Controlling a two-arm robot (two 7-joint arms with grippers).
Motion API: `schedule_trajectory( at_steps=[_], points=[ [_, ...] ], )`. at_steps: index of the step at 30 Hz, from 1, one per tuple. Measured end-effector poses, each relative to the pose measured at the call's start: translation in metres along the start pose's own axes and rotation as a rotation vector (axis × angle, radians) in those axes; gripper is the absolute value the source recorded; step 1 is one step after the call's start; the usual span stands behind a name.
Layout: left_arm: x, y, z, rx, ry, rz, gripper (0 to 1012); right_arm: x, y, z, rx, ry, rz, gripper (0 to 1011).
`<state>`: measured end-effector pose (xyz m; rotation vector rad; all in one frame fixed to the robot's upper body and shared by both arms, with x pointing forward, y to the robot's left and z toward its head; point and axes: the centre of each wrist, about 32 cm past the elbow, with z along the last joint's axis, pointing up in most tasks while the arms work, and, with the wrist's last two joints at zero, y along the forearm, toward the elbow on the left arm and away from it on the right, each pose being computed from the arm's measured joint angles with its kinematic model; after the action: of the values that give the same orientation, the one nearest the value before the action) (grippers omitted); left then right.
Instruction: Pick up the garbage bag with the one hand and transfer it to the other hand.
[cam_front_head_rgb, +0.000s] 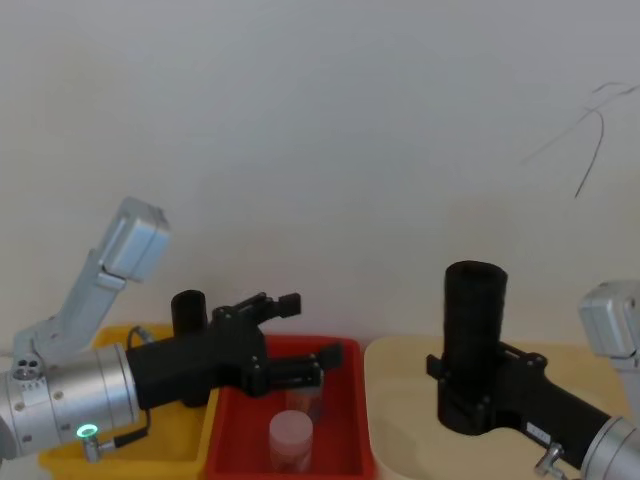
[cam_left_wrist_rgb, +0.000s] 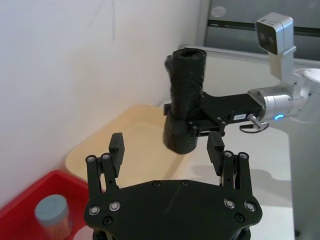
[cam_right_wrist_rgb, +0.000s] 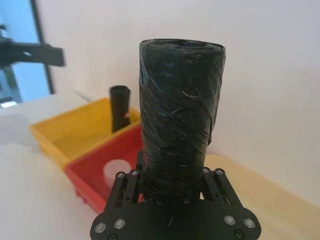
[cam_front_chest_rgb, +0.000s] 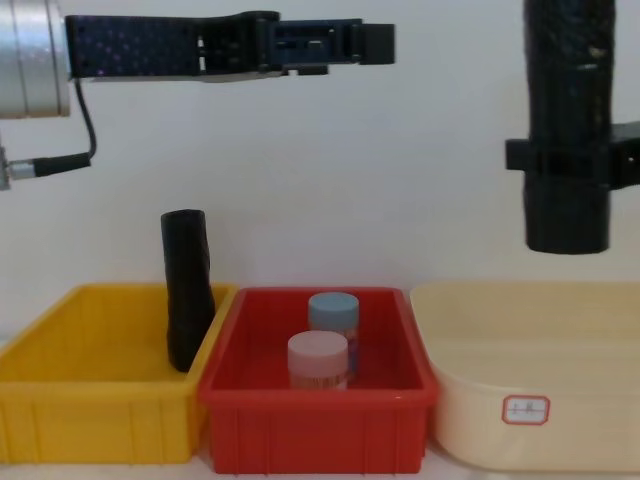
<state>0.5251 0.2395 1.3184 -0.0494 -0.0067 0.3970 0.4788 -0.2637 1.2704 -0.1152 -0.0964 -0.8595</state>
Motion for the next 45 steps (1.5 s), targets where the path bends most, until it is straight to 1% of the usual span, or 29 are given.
schedule_trajectory(
  at_steps=[1, 3, 4, 7, 8, 10, 11, 12, 14, 15, 16, 19, 20, 22, 23, 26, 27, 29, 30, 31, 32, 36, 37, 39, 40, 43, 45],
  points=[
    [-0.0003, 0.0021, -0.0005, -0.003, 0.002, 0.015, 1000, 0.002, -0.001, 0.001, -0.012, -0.005, -0.016, 496],
    [-0.0006, 0.0035, -0.0012, -0.005, 0.003, 0.032, 1000, 0.004, -0.001, 0.001, -0.021, -0.009, -0.031, 497],
    [-0.0009, 0.0051, -0.0016, -0.008, 0.003, 0.052, 1000, 0.005, 0.0, 0.002, -0.033, -0.013, -0.046, 497],
    [-0.0015, 0.0068, -0.0026, -0.012, 0.004, 0.08, 1000, 0.01, 0.001, 0.003, -0.054, -0.021, -0.071, 497],
    [-0.0019, 0.0076, -0.0034, -0.014, 0.003, 0.102, 1000, 0.01, 0.002, 0.003, -0.059, -0.023, -0.076, 496],
    [-0.0025, 0.0083, -0.0047, -0.013, 0.003, 0.122, 1000, 0.013, 0.003, 0.003, -0.068, -0.025, -0.086, 497],
    [-0.003, 0.0086, -0.0057, -0.013, -0.001, 0.145, 1000, 0.013, 0.004, 0.004, -0.071, -0.027, -0.089, 496],
    [-0.0032, 0.0087, -0.0063, -0.013, -0.001, 0.152, 1000, 0.016, 0.005, 0.004, -0.08, -0.029, -0.097, 496],
    [-0.0041, 0.0084, -0.0085, -0.011, -0.005, 0.187, 1000, 0.018, 0.007, 0.004, -0.091, -0.031, -0.104, 496],
    [-0.0044, 0.0082, -0.0091, -0.011, -0.006, 0.197, 1000, 0.021, 0.009, 0.004, -0.098, -0.034, -0.112, 496],
    [-0.005, 0.0075, -0.0105, -0.01, -0.009, 0.221, 1000, 0.022, 0.01, 0.004, -0.101, -0.035, -0.115, 496],
    [-0.0055, 0.0064, -0.0132, -0.007, -0.012, 0.255, 1000, 0.027, 0.013, 0.003, -0.119, -0.04, -0.129, 496],
    [-0.0057, 0.0055, -0.0151, -0.004, -0.015, 0.282, 1000, 0.028, 0.014, 0.003, -0.122, -0.041, -0.131, 496],
    [-0.0061, 0.0042, -0.017, -0.001, -0.018, 0.304, 1000, 0.034, 0.016, 0.002, -0.134, -0.044, -0.143, 496],
    [-0.0063, 0.0027, -0.0197, 0.003, -0.02, 0.328, 1000, 0.037, 0.016, 0.001, -0.143, -0.045, -0.149, 496],
    [-0.0065, 0.0002, -0.0232, 0.009, -0.023, 0.365, 1000, 0.042, 0.017, 0.0, -0.155, -0.047, -0.159, 496],
    [-0.0066, -0.002, -0.0264, 0.014, -0.023, 0.389, 1000, 0.046, 0.017, -0.002, -0.164, -0.047, -0.165, 496],
    [-0.0067, -0.0041, -0.0291, 0.02, -0.026, 0.416, 1000, 0.049, 0.017, -0.003, -0.171, -0.048, -0.169, 496],
    [-0.0068, -0.0067, -0.0323, 0.025, -0.027, 0.439, 1000, 0.052, 0.017, -0.003, -0.175, -0.048, -0.173, 496],
    [-0.0068, -0.0076, -0.0332, 0.028, -0.03, 0.45, 1000, 0.055, 0.017, -0.005, -0.182, -0.048, -0.179, 496],
    [-0.0068, -0.0104, -0.037, 0.035, -0.03, 0.474, 1000, 0.056, 0.017, -0.005, -0.186, -0.048, -0.181, 496],
    [-0.0064, -0.0158, -0.0439, 0.049, -0.034, 0.522, 1000, 0.062, 0.017, -0.007, -0.198, -0.05, -0.191, 572],
    [-0.0061, -0.0185, -0.0468, 0.055, -0.037, 0.544, 1000, 0.064, 0.017, -0.007, -0.202, -0.05, -0.194, 639],
    [-0.0058, -0.0207, -0.0495, 0.061, -0.039, 0.563, 1000, 0.066, 0.017, -0.008, -0.205, -0.05, -0.196, 676],
    [-0.0056, -0.0227, -0.0516, 0.066, -0.041, 0.578, 1000, 0.067, 0.017, -0.008, -0.208, -0.051, -0.198, 732],
    [-0.0053, -0.0263, -0.0552, 0.073, -0.044, 0.603, 1000, 0.07, 0.017, -0.009, -0.214, -0.051, -0.203, 782],
    [-0.0052, -0.0278, -0.0567, 0.076, -0.046, 0.614, 1000, 0.071, 0.017, -0.01, -0.216, -0.051, -0.204, 856]
  ],
)
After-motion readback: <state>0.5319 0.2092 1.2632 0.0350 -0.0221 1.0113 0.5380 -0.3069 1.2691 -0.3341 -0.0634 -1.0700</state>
